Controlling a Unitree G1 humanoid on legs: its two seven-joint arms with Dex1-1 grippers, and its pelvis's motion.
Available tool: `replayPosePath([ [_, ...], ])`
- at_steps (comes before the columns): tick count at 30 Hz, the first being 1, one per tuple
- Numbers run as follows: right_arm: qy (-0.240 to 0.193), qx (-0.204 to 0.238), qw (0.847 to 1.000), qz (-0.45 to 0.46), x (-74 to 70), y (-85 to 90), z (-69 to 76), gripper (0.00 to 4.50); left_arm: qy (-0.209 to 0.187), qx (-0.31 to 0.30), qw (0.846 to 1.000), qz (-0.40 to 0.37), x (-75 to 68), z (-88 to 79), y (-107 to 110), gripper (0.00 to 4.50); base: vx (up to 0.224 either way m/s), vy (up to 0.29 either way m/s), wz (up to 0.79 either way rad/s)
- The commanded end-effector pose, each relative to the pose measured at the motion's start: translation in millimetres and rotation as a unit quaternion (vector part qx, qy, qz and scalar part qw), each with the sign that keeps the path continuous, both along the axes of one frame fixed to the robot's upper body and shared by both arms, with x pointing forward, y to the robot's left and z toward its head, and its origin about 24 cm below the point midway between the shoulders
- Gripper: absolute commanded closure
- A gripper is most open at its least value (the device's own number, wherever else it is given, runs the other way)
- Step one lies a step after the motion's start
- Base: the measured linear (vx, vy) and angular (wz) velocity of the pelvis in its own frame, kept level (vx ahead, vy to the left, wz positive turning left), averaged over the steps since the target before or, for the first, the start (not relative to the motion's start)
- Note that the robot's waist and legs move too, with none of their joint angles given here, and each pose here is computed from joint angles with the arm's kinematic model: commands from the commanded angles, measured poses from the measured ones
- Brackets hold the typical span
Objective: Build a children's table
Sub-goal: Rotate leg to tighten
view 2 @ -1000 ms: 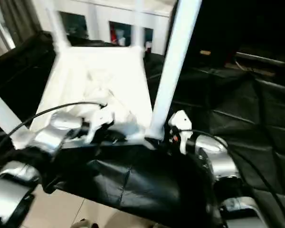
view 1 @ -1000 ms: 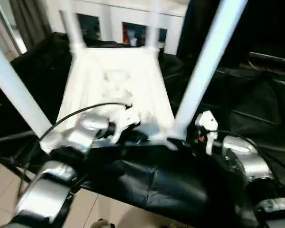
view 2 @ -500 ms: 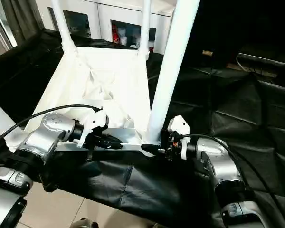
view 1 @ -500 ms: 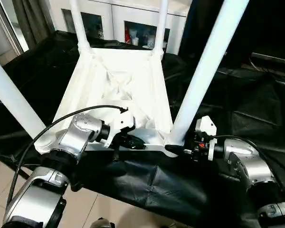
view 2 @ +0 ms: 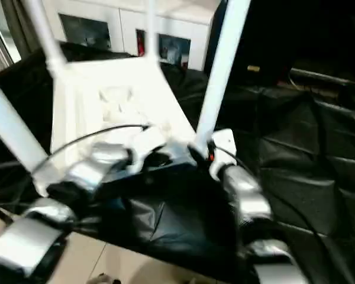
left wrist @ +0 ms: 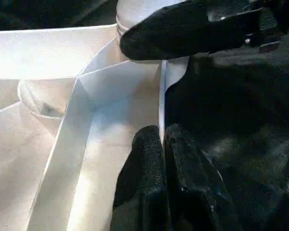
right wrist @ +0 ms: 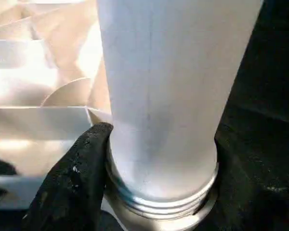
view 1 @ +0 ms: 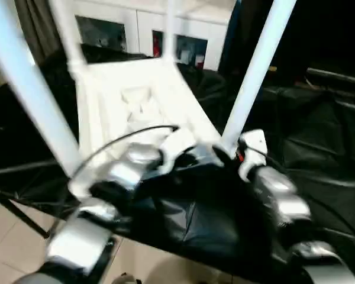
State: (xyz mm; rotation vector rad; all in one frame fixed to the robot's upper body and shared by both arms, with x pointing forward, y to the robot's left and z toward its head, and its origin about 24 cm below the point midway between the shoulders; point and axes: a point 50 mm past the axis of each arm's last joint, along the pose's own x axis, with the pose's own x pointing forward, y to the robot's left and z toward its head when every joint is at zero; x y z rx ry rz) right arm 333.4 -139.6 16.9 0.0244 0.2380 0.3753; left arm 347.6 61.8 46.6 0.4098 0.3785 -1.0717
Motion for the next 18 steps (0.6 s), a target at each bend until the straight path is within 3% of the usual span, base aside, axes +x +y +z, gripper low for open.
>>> replayPosePath([
  [1,0.034,-0.004,0.996,0.08,-14.2,41.5,-17.6,1.43,-0.01,-0.031,0.999,-0.001,-4.5,-0.3,-24,4.5,0.0,0.0,0.0],
  [2,0.027,-0.01,0.996,0.09,-13.9,42.2,-16.3,1.08,-0.01,-0.03,0.999,-0.006,-4.6,0.0,-24,4.5,0.0,0.0,0.0],
  [8,-0.003,-0.022,0.992,0.126,-8.9,27.5,-7.2,0.88,-0.007,-0.026,0.999,-0.025,-2.8,0.9,-11,4.5,0.0,0.0,0.0],
  [12,-0.021,-0.013,0.981,0.191,-11.6,14.7,2.4,0.88,0.007,-0.032,0.998,-0.056,-4.9,3.0,2,4.5,0.0,0.0,0.0],
  [15,-0.023,-0.006,0.963,0.268,-20.3,8.8,6.9,0.88,0.014,-0.035,0.995,-0.097,-9.3,4.2,11,4.5,0.0,0.0,0.0],
  [17,-0.01,0.009,0.94,0.34,-31.1,-4.9,13.5,0.88,0.041,-0.04,0.987,-0.151,-17.5,6.3,28,4.5,0.0,0.0,0.0],
  [18,-0.009,0.009,0.939,0.343,-31.7,-6.0,13.7,0.88,0.045,-0.04,0.986,-0.153,-18.0,6.2,29,4.5,0.0,0.0,0.0],
])
